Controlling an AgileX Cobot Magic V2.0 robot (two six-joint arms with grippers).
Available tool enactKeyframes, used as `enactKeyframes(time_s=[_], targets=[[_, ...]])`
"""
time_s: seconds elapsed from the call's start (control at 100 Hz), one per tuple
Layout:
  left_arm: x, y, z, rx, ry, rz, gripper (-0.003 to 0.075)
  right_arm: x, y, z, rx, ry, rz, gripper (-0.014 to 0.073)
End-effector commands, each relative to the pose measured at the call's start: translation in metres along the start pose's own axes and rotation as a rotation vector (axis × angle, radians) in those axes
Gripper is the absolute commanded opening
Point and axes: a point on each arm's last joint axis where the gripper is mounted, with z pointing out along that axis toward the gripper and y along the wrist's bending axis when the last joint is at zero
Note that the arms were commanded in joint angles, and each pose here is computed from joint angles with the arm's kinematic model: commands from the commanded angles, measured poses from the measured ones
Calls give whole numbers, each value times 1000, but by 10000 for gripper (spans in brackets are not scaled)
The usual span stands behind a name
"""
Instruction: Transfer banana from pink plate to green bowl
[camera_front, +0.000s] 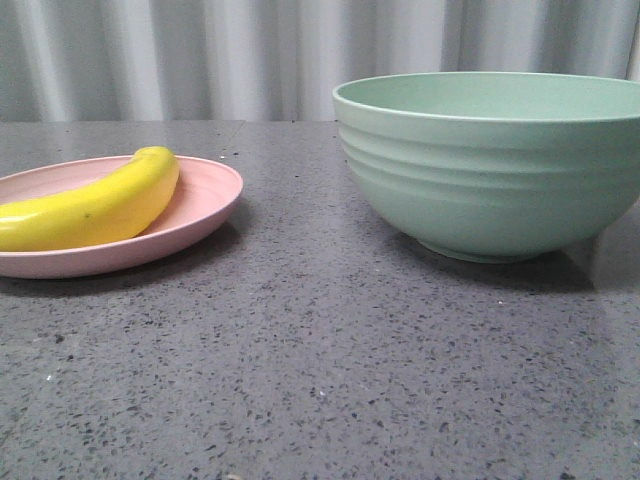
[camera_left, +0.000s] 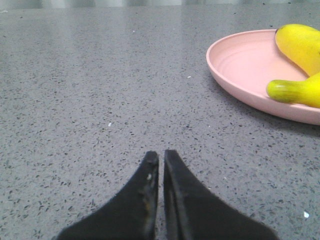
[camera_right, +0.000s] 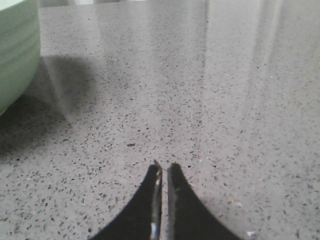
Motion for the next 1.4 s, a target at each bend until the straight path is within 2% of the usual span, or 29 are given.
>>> enactKeyframes(time_s=[0.0, 0.41, 0.79, 0.96, 1.17, 1.39], targets=[[-3, 0, -1, 1, -78, -8, -20, 4, 0, 0, 4, -24, -11, -64], [-10, 0, -2, 2, -155, -6, -20, 3, 0, 0, 4, -35, -13, -64], [-14, 0, -3, 2, -189, -6, -20, -2, 1, 0, -19, -90, 71, -64], [-20, 0, -4, 4, -260, -6, -20, -8, 2, -1, -30, -148, 107, -64], [-20, 0, -4, 3, -267, -4, -20, -16, 2, -2, -31, -243, 102, -64], [-23, 0, -5, 4, -299, -4, -20, -18, 2, -3, -31, -261, 102, -64]])
